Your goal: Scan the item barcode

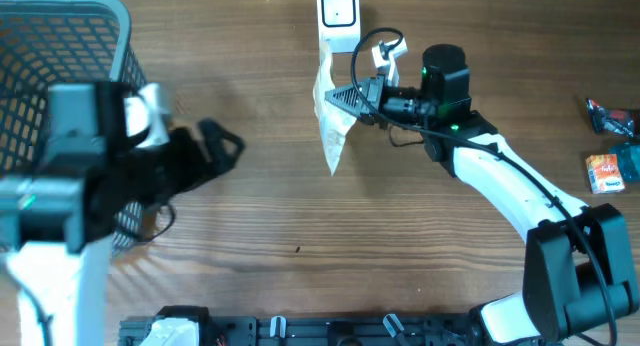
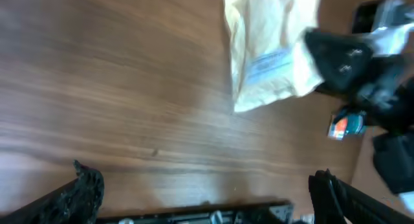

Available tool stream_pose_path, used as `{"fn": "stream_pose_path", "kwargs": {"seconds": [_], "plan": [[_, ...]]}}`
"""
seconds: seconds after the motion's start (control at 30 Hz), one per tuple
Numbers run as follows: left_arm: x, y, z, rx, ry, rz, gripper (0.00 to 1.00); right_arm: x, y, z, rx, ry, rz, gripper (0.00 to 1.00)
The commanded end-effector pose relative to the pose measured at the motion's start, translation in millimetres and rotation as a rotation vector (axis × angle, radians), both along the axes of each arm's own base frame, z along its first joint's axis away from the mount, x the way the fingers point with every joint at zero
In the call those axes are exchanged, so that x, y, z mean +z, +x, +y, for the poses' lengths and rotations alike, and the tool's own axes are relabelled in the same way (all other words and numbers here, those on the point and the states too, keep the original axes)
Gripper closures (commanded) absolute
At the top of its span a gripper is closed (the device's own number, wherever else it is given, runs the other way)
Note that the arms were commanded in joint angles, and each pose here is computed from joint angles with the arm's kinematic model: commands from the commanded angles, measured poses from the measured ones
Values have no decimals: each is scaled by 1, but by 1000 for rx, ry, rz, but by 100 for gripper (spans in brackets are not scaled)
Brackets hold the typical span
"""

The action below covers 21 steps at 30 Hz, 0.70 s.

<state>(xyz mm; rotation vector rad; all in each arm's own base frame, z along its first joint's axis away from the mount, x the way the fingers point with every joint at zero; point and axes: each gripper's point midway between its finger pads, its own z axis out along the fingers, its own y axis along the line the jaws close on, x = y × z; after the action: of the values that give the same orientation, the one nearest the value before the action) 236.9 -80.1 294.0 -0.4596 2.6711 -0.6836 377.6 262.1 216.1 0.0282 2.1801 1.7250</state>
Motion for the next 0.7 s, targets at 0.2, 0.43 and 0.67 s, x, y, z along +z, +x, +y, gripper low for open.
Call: {"fn": "stream_pose_path", "kwargs": {"seconds": [0.2, 0.43, 0.67], "plan": [[-28, 71, -49, -278, -263, -162, 0, 87, 3, -21, 28, 275, 50, 95], [-3, 97, -70, -505, -451, -377, 0, 114, -1, -24, 40, 365, 60, 95], [10, 110, -86, -650, -647, -470, 0, 155, -2, -33, 3, 505, -8, 95]]}}
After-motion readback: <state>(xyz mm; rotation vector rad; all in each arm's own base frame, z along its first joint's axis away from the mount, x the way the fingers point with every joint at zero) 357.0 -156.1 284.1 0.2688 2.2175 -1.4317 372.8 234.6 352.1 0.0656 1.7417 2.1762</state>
